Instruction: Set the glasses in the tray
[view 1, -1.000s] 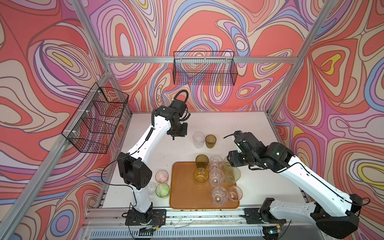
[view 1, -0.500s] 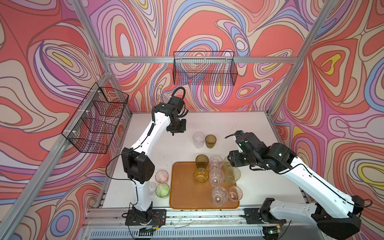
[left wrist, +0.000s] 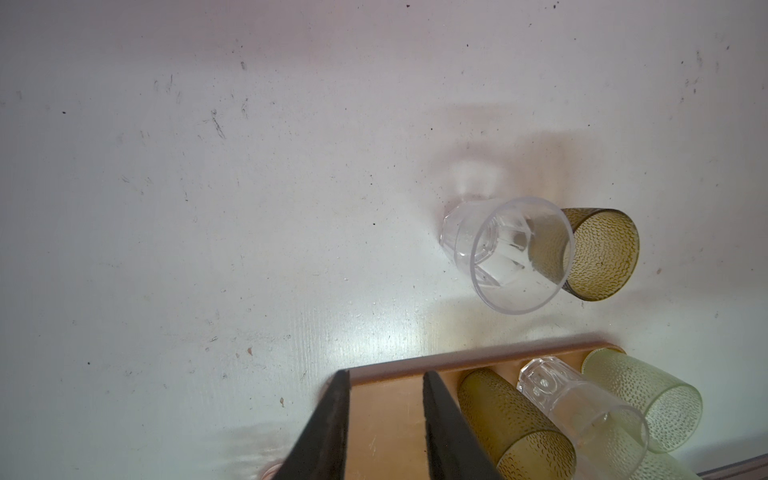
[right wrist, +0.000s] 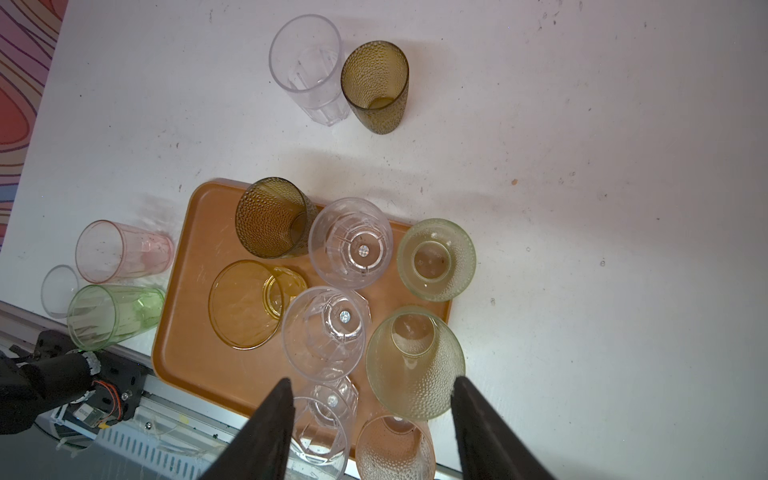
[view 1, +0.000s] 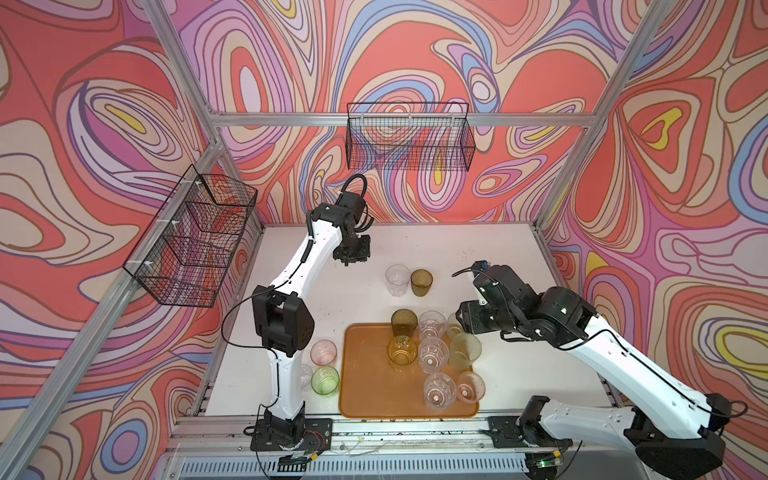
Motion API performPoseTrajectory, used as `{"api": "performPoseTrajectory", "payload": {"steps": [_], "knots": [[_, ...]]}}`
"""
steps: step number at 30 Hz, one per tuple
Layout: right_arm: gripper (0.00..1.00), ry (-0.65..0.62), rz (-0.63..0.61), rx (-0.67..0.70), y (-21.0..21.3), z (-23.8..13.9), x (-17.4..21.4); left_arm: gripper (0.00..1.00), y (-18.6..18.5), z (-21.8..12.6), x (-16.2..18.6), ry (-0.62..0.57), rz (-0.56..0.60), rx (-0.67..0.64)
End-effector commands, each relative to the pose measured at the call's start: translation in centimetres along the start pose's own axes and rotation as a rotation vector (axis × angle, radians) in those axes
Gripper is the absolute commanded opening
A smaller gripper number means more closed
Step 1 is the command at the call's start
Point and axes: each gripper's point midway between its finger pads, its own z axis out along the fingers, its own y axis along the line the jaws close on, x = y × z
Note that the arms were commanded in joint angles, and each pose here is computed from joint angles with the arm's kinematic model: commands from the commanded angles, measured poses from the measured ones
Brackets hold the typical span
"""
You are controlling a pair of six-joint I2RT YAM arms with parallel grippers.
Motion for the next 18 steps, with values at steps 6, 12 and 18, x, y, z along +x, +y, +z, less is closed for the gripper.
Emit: {"api": "performPoseTrajectory", "payload": {"steps": [6, 12, 18], "knots": [[0.62, -0.019, 0.004, 0.013, -0.3, -0.3, -0.5, 0.34, 0.4, 1.6, -0.9, 0.013, 0.008, 0.000], [0.62, -0.009, 0.008, 0.011, -0.2, -0.2, -0.4, 0.34, 0.7, 2.8, -1.2, 0.021, 0.004, -0.004], [0.62, -0.007, 0.008, 0.014, -0.2, 0.0, -0.3, 0.34, 0.0, 4.0, -1.4, 0.038, -0.018, 0.043]]}}
